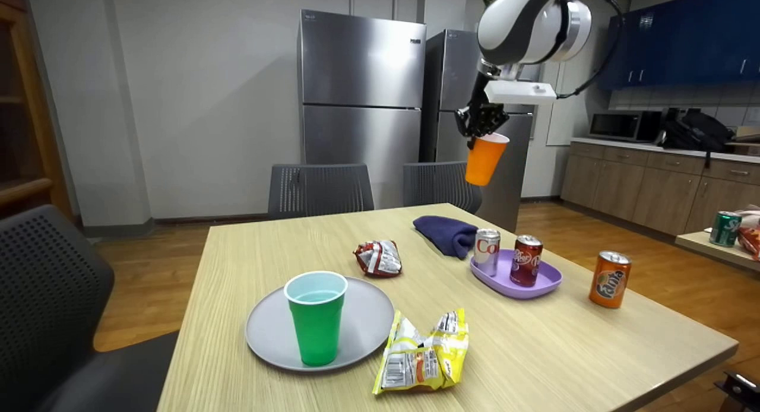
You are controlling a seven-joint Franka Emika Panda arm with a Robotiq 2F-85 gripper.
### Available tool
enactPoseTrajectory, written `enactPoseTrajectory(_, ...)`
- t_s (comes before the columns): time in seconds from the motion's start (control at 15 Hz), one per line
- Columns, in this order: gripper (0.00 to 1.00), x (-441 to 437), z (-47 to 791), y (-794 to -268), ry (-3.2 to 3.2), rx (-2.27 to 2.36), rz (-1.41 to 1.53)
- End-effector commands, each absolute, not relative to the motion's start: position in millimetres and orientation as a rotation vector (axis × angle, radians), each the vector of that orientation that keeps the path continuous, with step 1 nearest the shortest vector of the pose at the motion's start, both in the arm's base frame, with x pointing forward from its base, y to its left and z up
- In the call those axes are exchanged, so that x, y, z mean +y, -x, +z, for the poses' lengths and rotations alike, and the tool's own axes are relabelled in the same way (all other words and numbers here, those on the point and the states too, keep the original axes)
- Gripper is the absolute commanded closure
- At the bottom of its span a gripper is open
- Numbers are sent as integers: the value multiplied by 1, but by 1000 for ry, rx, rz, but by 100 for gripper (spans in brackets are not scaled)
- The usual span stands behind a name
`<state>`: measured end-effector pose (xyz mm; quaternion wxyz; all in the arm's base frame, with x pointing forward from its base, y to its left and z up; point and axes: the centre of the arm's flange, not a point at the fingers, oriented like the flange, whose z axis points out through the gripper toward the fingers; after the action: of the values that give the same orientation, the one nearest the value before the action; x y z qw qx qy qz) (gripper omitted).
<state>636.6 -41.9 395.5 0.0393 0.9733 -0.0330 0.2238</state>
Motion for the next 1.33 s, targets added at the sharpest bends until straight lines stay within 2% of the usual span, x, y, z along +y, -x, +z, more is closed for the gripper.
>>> enactPoseTrajectory(0.0,99,11,395,-624,-3010,-41,652)
enactPoseTrajectory(1.27,99,245,307,-615,-3054,-33,460)
